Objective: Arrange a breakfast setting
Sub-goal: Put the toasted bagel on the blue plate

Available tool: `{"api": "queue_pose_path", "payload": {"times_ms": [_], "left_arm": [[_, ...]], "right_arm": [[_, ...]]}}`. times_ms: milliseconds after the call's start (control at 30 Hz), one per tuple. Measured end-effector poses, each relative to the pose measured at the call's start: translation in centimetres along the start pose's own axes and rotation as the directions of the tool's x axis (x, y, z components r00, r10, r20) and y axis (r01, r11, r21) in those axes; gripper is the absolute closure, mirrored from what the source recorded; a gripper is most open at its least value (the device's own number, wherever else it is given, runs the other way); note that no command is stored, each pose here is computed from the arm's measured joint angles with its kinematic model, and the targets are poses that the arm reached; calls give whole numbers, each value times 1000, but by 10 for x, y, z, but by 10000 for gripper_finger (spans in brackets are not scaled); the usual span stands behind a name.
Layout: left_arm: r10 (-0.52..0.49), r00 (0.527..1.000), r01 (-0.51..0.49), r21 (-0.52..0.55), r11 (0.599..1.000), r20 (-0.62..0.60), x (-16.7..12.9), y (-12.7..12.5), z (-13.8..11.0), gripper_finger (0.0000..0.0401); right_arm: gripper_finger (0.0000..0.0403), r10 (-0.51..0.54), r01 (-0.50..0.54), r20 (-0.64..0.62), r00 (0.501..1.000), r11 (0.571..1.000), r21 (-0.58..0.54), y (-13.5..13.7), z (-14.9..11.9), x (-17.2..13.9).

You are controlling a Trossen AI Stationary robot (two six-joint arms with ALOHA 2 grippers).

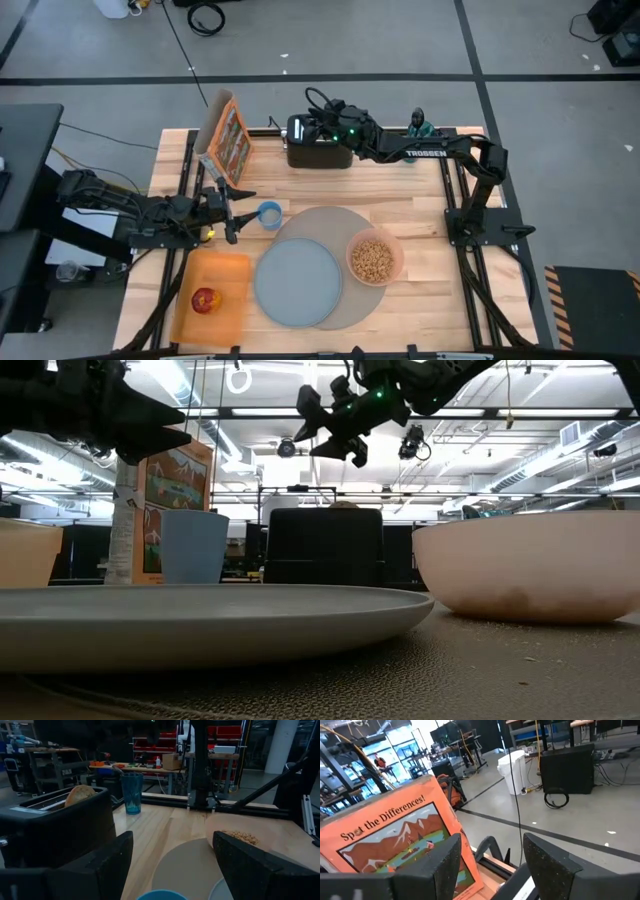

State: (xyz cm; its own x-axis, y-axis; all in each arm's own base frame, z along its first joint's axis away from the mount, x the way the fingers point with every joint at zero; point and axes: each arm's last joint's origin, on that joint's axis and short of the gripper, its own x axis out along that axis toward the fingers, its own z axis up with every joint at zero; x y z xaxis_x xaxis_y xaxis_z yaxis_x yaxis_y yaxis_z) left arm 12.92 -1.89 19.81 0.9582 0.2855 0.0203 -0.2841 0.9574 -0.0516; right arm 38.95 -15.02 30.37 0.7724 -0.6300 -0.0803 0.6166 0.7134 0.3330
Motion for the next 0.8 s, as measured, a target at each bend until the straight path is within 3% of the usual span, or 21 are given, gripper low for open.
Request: {"api": "queue_pose_path", "payload": {"times_ms": [533, 667, 800], "left_arm": [[0, 1000, 0, 0, 1000, 0, 0, 0, 0, 120], [0, 1000, 0, 0, 1000, 0, 0, 0, 0, 120], [0, 1000, 0, 0, 1000, 0, 0, 0, 0, 120]], "right_arm": [[186, 91, -89, 86, 992, 996, -21, 8, 15, 0], [186, 156, -154, 120, 980, 988, -26, 17, 33, 0], [186, 153, -145, 120, 981, 987, -74, 23, 46, -1]]}}
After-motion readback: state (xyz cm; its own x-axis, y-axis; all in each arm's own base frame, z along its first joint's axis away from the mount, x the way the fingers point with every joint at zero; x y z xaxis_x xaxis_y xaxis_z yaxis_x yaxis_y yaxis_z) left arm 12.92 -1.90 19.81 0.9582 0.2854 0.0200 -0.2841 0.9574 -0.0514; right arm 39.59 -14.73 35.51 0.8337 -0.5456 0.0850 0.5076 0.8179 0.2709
